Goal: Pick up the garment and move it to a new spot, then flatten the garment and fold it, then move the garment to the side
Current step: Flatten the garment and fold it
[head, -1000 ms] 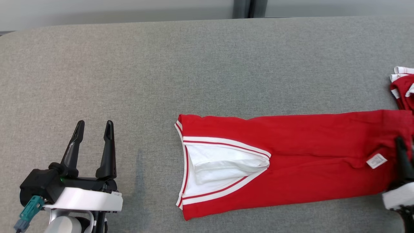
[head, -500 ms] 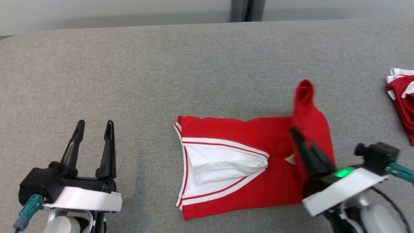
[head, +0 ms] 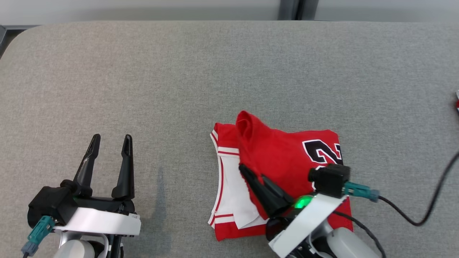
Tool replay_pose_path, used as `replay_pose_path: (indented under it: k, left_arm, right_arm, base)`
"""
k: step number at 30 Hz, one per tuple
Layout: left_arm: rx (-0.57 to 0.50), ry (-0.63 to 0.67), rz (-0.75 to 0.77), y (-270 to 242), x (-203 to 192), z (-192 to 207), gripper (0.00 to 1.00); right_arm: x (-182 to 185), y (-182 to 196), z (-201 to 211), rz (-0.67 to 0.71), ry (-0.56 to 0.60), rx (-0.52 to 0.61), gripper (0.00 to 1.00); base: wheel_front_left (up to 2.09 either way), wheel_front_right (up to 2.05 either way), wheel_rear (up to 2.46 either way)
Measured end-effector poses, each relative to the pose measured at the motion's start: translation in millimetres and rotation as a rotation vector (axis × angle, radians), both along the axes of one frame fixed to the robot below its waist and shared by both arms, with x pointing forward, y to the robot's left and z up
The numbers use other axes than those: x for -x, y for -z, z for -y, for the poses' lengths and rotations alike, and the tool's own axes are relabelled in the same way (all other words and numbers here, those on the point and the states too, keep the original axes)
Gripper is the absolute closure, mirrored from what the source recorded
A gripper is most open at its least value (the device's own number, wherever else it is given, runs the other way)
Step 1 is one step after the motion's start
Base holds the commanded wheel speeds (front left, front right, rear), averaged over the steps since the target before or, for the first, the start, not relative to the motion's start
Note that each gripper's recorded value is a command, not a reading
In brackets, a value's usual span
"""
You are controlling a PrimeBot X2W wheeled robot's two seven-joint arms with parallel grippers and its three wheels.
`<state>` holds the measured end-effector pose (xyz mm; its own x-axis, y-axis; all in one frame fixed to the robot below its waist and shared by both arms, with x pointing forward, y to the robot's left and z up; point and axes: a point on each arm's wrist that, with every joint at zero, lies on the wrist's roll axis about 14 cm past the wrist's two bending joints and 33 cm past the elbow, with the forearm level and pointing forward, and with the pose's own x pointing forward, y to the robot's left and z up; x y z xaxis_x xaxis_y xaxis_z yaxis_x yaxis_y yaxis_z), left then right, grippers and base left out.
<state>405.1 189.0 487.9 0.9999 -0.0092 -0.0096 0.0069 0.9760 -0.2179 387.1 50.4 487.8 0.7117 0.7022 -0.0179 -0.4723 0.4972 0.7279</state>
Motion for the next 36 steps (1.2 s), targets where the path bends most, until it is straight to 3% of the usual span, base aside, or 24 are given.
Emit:
replay_pose_path:
  k: [13,15,16,27,36]
  left_arm:
    - [0.008,-0.015,-0.028,12,0,-1,0.00]
    - [0.010,-0.013,-0.028,12,-1,0,0.00]
    - [0.010,-0.012,-0.027,12,-2,1,0.00]
    - [0.005,0.007,-0.006,6,-5,6,0.00]
    - [-0.003,0.005,0.008,0,-1,6,0.00]
  right_arm:
    - [8,26,-32,-0.071,-0.077,-0.022,1.00]
    - [9,26,-33,-0.068,-0.078,-0.024,0.52]
    - [8,25,-33,-0.060,-0.078,-0.026,0.02]
    - [-19,-1,4,0.088,0.031,-0.024,0.00]
    - [-64,-12,117,0.257,0.351,0.172,0.00]
  base:
    - [0.00,0.00,0.00]
    - [0.00,0.00,0.00]
    - [0.00,0.00,0.00]
    - [0.00,0.00,0.00]
    - [0.00,0.00,0.00]
